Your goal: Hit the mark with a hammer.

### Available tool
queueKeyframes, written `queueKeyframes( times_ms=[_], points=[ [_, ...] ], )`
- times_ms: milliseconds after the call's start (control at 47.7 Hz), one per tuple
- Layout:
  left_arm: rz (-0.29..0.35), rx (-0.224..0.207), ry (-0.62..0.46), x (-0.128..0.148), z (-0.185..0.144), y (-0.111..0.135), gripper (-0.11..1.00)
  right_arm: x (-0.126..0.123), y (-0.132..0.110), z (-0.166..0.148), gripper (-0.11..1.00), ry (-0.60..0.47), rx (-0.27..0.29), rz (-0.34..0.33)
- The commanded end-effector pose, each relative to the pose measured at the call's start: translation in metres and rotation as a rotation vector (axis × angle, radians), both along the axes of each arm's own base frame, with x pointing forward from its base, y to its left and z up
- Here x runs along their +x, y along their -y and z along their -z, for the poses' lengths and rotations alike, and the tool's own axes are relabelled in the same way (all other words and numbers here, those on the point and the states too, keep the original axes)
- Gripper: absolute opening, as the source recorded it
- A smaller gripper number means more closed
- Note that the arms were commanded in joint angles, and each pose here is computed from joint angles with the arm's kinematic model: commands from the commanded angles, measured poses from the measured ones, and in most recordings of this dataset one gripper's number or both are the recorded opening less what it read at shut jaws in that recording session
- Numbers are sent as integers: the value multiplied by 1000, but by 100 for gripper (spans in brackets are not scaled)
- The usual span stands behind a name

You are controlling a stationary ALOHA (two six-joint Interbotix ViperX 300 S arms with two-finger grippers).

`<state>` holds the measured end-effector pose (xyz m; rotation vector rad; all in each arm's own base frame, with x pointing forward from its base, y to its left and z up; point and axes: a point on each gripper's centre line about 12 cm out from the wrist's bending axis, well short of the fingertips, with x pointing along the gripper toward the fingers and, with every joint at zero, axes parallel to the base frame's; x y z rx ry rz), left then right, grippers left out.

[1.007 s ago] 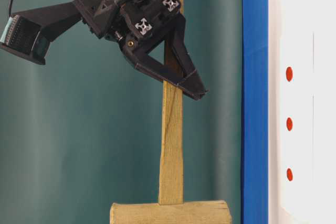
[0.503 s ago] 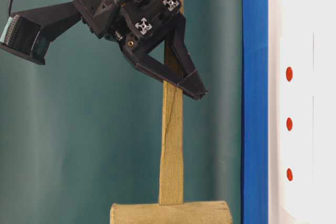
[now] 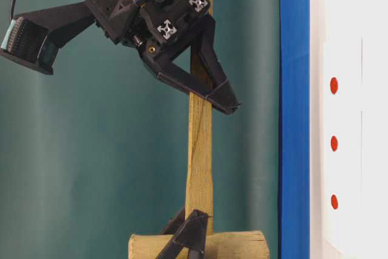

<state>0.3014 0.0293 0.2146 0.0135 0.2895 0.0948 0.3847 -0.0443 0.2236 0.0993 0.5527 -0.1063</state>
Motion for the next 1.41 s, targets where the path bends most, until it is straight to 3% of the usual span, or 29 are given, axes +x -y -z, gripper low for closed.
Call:
queueKeyframes(
  times_ms=[0,105,189,231,776,860,1112,1258,1384],
  points=[
    [0,7,33,5,-10,-1,89,6,0,-20,1,57,-12,0],
    [3,6,21,5,-9,0,74,6,0,-20,1,57,-12,0],
    [3,6,21,5,-9,0,49,6,0,-20,1,58,-14,0],
    [3,6,21,5,-9,0,41,6,0,-19,1,58,-13,1],
    [3,4,12,4,-8,0,43,5,1,-21,3,67,-9,9],
    [2,1,12,4,-8,0,43,4,1,-21,16,66,-3,11],
    [-4,-16,14,5,-10,0,43,-2,0,-21,91,71,-13,12],
    [-18,-63,16,6,-12,0,43,-4,0,-23,91,78,-27,8],
    [-51,-173,11,8,-14,0,43,-3,-1,-24,92,85,-68,-13]
  ],
)
